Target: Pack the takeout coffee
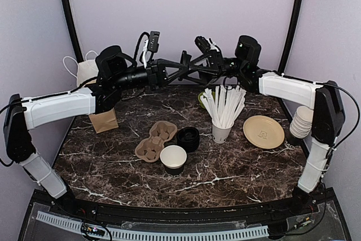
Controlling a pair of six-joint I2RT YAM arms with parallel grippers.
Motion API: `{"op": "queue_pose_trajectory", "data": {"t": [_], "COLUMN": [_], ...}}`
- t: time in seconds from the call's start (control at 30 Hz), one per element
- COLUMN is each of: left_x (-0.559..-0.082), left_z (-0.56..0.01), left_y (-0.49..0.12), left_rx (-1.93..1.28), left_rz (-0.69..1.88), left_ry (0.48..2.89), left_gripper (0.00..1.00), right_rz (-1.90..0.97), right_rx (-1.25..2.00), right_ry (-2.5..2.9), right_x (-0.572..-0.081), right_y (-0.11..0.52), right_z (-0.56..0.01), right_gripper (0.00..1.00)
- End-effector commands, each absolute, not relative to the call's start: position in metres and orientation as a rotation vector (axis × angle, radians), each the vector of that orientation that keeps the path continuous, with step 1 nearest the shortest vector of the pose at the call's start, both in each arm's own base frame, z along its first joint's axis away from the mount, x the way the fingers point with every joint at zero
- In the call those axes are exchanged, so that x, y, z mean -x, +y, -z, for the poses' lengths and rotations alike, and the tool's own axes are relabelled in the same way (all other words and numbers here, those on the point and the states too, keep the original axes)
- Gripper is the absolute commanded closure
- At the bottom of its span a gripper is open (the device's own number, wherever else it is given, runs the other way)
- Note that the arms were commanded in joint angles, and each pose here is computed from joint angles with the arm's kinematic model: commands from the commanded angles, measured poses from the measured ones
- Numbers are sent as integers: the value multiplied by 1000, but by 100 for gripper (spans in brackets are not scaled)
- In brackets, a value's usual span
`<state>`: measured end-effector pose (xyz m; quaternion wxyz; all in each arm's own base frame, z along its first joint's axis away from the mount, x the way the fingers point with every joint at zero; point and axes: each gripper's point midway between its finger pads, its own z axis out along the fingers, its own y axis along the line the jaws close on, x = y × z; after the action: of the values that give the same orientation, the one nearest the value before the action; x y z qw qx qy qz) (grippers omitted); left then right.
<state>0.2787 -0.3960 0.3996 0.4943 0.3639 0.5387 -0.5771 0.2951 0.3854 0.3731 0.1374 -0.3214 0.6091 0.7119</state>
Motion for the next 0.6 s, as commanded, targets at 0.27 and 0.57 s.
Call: {"op": "queue_pose_trajectory", "data": {"t": [0.27,0.57], "left_x": [-277,-278], "left_z": [-392,-389], "left_y": [-400,-401], "left_rx": [-922,-926], "left_rz": [1415,1408], "left_ry": [1315,1336], "left_gripper": [88,70], "right_rz": [-2028,-2006], "right_rx": [931,913], "right_ry": [1704,1727], "right_x": [-302,-309], "right_y": [381,382], "right_z": [-390,-382], "right_gripper": [17,30]}}
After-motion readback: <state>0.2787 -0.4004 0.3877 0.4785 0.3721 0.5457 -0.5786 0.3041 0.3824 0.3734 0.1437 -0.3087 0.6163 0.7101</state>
